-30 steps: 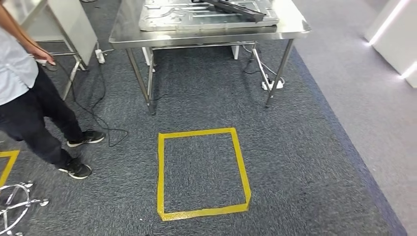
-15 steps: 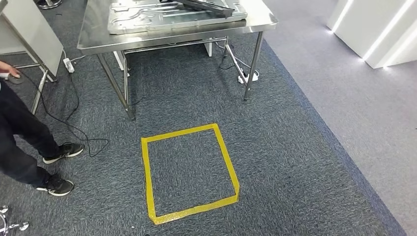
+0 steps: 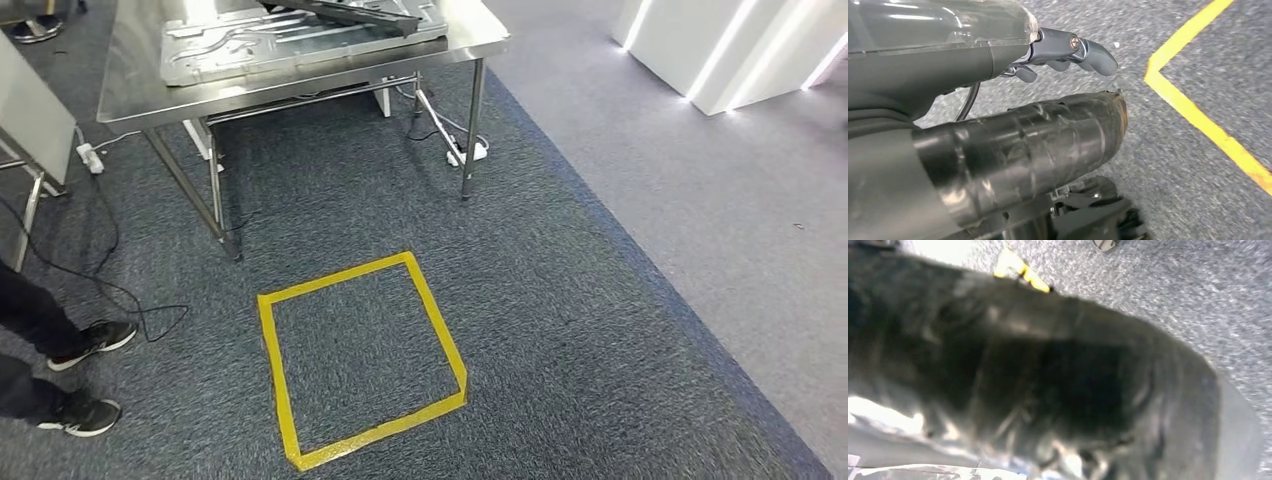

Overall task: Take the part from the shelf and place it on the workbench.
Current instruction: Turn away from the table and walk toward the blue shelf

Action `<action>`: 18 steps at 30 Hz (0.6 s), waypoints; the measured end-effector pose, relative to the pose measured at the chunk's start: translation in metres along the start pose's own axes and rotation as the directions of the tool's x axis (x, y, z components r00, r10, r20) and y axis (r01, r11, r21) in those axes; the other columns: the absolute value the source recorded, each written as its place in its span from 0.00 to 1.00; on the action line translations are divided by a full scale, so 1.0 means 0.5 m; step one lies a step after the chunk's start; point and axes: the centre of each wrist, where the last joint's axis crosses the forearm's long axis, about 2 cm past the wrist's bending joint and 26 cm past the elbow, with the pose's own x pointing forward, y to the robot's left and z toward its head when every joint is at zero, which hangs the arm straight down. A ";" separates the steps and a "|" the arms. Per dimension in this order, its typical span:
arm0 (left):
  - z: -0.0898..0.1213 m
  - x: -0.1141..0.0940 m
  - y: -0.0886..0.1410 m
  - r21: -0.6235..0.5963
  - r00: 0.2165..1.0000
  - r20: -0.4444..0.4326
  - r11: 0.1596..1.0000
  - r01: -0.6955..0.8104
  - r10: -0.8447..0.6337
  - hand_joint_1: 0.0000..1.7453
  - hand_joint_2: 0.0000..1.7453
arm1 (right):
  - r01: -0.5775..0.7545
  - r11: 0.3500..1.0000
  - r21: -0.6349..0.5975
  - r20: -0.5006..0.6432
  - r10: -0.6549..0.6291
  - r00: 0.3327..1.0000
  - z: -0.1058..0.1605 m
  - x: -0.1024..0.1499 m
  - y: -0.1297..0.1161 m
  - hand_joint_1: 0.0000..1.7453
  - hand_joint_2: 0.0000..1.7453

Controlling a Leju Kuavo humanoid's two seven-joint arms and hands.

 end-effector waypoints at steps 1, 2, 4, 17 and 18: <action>0.000 0.000 0.000 0.000 1.000 0.000 1.000 0.000 0.000 0.00 0.00 | 0.000 1.000 0.001 -0.002 0.000 1.000 0.001 -0.001 0.000 0.00 0.00; 0.000 0.001 0.000 0.001 1.000 0.000 1.000 0.000 0.000 0.00 0.00 | -0.001 1.000 0.001 -0.004 0.001 1.000 0.001 -0.002 0.000 0.00 0.00; -0.001 0.001 0.000 0.002 1.000 0.000 1.000 -0.002 0.002 0.00 0.00 | -0.005 1.000 0.000 -0.008 0.005 1.000 0.002 -0.007 -0.001 0.00 0.00; -0.001 0.002 0.000 0.006 1.000 -0.001 1.000 -0.005 0.005 0.00 0.00 | -0.006 1.000 0.007 -0.010 0.006 1.000 0.004 -0.007 0.002 0.00 0.00; -0.001 0.003 0.001 0.007 1.000 0.000 1.000 -0.005 0.005 0.00 0.00 | -0.006 1.000 0.007 -0.011 0.006 1.000 0.004 -0.008 0.001 0.00 0.00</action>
